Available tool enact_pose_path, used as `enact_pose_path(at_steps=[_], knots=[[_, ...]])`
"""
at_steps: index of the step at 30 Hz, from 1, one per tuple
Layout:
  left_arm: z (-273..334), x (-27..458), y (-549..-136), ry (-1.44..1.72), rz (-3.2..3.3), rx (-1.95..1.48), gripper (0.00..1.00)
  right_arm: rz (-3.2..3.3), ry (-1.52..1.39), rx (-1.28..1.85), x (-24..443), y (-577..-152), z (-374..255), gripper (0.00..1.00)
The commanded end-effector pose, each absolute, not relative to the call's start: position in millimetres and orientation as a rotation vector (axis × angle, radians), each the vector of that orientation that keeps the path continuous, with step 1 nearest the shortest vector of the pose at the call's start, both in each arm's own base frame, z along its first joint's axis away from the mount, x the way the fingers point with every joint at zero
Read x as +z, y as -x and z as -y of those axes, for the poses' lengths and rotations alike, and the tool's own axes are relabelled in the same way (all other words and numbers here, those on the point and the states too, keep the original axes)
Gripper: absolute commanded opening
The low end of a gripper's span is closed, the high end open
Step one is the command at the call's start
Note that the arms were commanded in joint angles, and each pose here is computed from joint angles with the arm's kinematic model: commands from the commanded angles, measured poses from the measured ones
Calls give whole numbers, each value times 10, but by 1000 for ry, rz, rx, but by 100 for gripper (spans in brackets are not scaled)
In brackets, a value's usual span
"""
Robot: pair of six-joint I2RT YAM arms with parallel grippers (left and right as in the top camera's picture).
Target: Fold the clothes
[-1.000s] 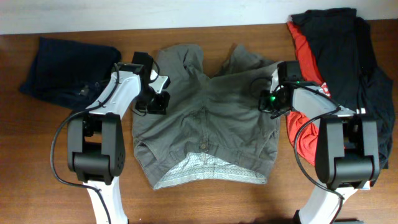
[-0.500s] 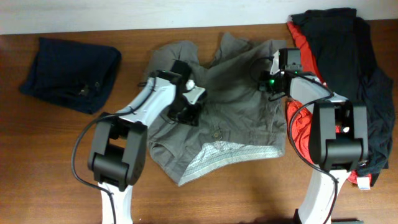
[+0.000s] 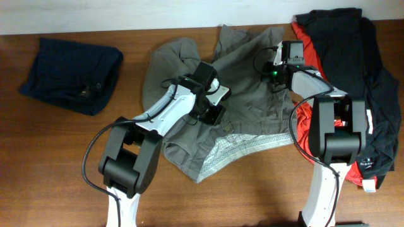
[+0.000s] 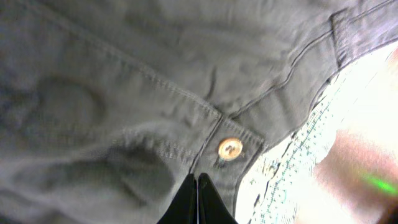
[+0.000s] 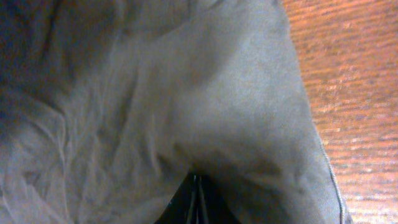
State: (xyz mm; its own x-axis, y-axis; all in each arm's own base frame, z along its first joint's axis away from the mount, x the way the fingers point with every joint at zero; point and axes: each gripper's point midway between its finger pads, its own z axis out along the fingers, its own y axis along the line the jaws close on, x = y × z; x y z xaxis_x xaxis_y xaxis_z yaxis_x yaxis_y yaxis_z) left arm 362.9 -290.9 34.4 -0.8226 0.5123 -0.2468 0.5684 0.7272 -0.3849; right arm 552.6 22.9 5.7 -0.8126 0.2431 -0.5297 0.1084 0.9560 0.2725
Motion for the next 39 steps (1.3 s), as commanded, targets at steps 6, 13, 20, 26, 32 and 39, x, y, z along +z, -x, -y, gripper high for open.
enact_pose_path(at_steps=[6, 13, 20, 26, 32, 39], knots=[[2740, 817, -4247, -792, -2679, -584, 4, -2609, -273, 334, 367, -5581, -217, 34], [2107, 1358, -4888, -662, -2583, -308, 17, -2836, -313, 452, 1079, -5126, -375, 66], [1638, 1387, -5139, -563, -2569, -209, 24, -3092, -121, 463, 1159, -4481, -591, 62], [1290, 1373, -5203, -476, -2597, -211, 43, -3261, 168, 470, 1065, -4004, -1018, 57], [1083, 1303, -5109, -425, -2669, -203, 50, -3377, 278, 366, 812, -3674, -1354, 54], [1050, 1283, -5071, -420, -2689, -202, 51, -3370, 405, 243, 279, -3505, -1657, 51]])
